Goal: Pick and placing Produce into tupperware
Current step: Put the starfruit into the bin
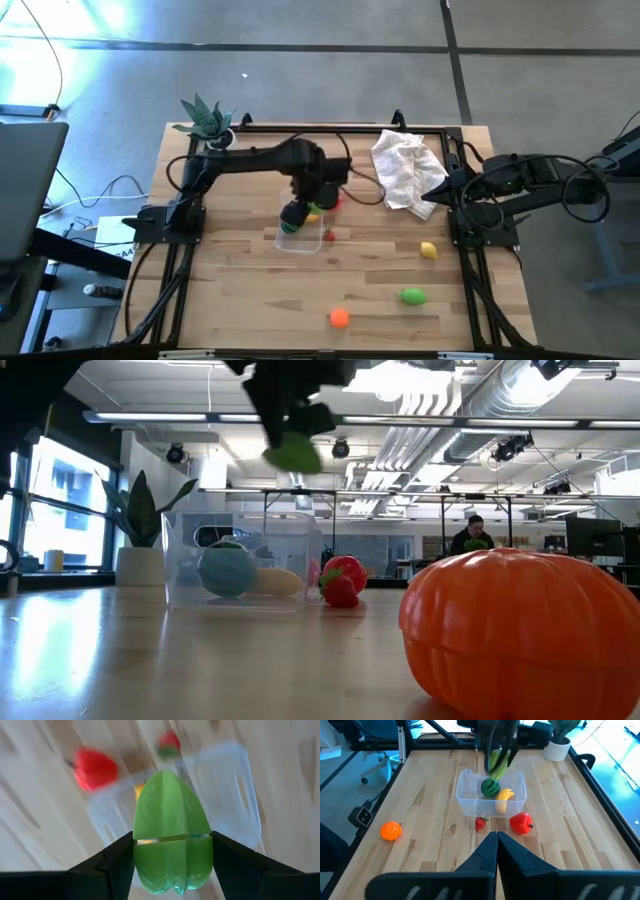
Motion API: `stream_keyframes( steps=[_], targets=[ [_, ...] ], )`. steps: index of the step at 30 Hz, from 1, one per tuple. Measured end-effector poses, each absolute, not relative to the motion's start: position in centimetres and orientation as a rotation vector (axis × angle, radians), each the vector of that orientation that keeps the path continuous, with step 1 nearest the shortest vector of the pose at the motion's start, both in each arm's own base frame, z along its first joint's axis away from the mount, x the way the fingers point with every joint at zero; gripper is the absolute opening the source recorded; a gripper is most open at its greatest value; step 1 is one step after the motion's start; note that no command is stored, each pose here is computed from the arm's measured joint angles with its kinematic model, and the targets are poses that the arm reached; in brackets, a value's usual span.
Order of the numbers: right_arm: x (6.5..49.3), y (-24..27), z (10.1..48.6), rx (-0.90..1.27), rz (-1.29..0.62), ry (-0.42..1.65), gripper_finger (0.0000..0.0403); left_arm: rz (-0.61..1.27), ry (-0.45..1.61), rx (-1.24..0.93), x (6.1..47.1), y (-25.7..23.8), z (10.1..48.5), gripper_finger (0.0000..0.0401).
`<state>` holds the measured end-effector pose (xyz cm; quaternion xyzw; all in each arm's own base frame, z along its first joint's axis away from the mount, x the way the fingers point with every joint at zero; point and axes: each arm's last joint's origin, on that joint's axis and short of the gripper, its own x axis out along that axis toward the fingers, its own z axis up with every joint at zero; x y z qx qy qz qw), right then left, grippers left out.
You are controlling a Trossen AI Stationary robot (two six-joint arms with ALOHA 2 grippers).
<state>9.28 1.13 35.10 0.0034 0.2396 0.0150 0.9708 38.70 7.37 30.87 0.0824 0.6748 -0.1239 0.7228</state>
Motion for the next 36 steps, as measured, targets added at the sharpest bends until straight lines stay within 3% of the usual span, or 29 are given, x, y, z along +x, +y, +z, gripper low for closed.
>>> stream_keyframes(
  steps=[5, 11, 29, 36],
  targets=[
    [9.3, 1.1, 35.1, 0.007, 0.03, 0.484, 0.0, -0.247, 1.638, 0.112, 36.9, 6.5, 28.1, 0.022],
    [9.3, 1.1, 35.1, 0.007, 0.03, 0.484, 0.0, -0.242, 1.671, 0.107, 36.6, 4.8, 26.2, 0.022],
    [9.3, 1.1, 35.1, 0.007, 0.03, 0.484, 0.0, -0.252, 1.7, 0.248, 36.6, 0.6, 21.8, 0.022],
    [9.3, 1.1, 35.1, 0.007, 0.03, 0.484, 0.0, -0.355, 1.756, 0.388, 37.1, -0.8, 19.7, 0.022]
  ],
)
